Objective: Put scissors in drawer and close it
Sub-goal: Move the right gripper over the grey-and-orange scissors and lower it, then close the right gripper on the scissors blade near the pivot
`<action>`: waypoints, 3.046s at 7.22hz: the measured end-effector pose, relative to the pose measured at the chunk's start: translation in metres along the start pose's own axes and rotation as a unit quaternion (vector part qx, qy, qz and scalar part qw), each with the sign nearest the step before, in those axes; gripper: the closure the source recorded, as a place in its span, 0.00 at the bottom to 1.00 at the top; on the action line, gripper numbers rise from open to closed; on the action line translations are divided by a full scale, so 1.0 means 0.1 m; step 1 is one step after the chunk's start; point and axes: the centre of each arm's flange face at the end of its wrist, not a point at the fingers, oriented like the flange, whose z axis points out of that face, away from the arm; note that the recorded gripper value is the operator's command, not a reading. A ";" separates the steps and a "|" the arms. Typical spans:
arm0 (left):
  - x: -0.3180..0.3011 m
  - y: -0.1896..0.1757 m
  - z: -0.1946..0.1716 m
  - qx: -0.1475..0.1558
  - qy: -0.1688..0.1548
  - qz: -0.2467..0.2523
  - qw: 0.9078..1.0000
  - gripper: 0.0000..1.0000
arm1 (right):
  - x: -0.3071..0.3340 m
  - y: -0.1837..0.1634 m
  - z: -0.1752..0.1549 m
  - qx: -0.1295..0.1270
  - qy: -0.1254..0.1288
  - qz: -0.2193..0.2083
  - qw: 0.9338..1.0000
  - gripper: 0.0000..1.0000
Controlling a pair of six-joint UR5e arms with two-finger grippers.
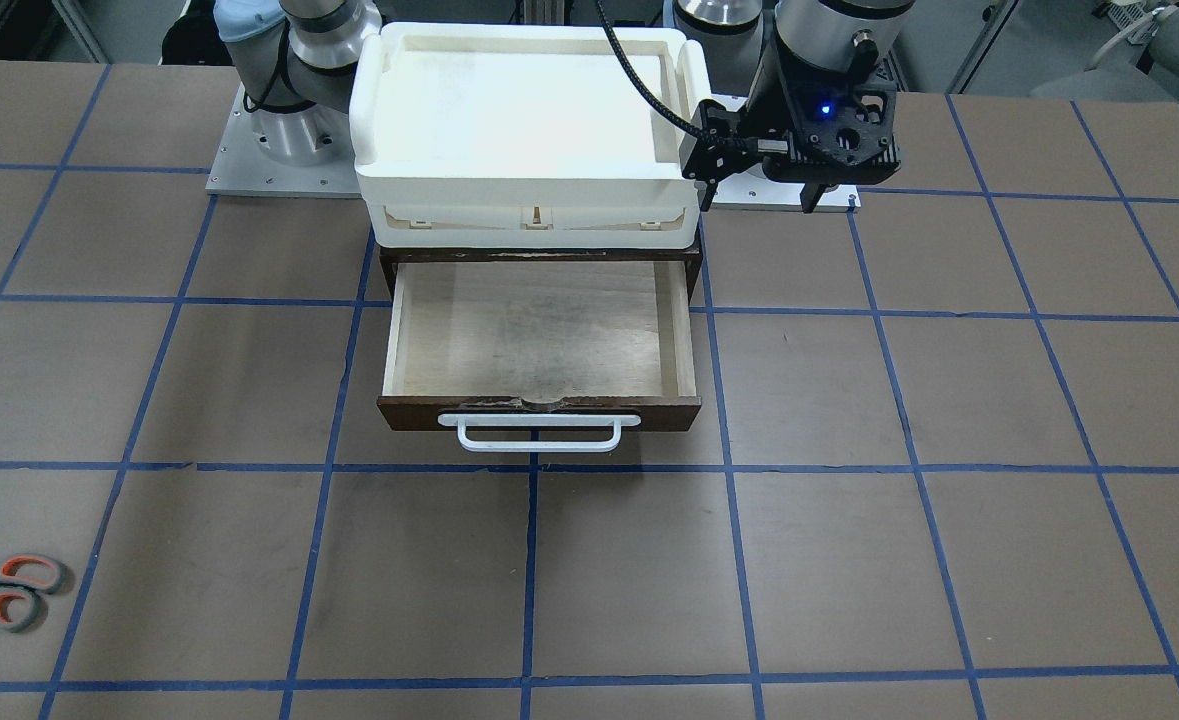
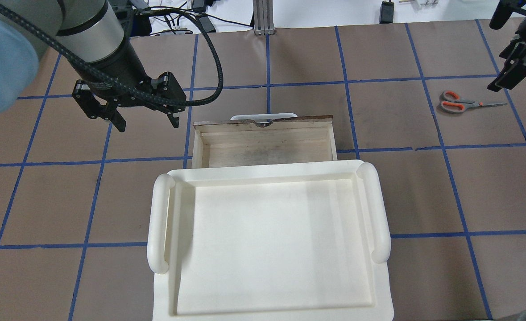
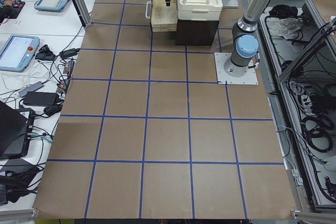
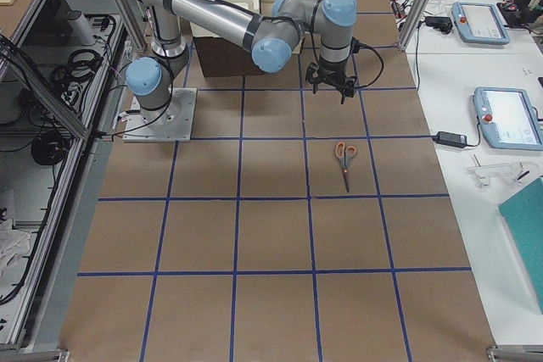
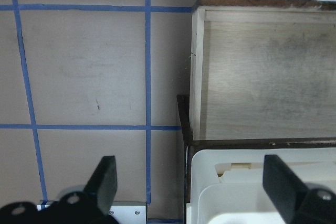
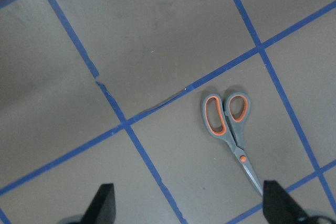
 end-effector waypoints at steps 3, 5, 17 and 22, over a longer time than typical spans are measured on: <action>0.00 0.00 0.00 0.000 0.000 0.000 1.000 0.00 | 0.44 0.39 0.89 0.009 -0.002 -0.089 0.996 0.01; 0.00 0.00 0.00 -0.001 0.000 0.000 1.000 0.00 | 0.55 0.44 1.26 0.012 -0.004 -0.140 0.990 0.03; 0.00 0.00 0.00 0.000 0.000 0.000 1.000 0.00 | 0.95 0.52 2.26 0.013 -0.028 -0.238 0.971 0.12; 0.00 0.00 0.00 0.000 0.000 0.000 1.000 0.00 | 0.93 0.54 2.32 0.006 -0.040 -0.238 0.970 1.00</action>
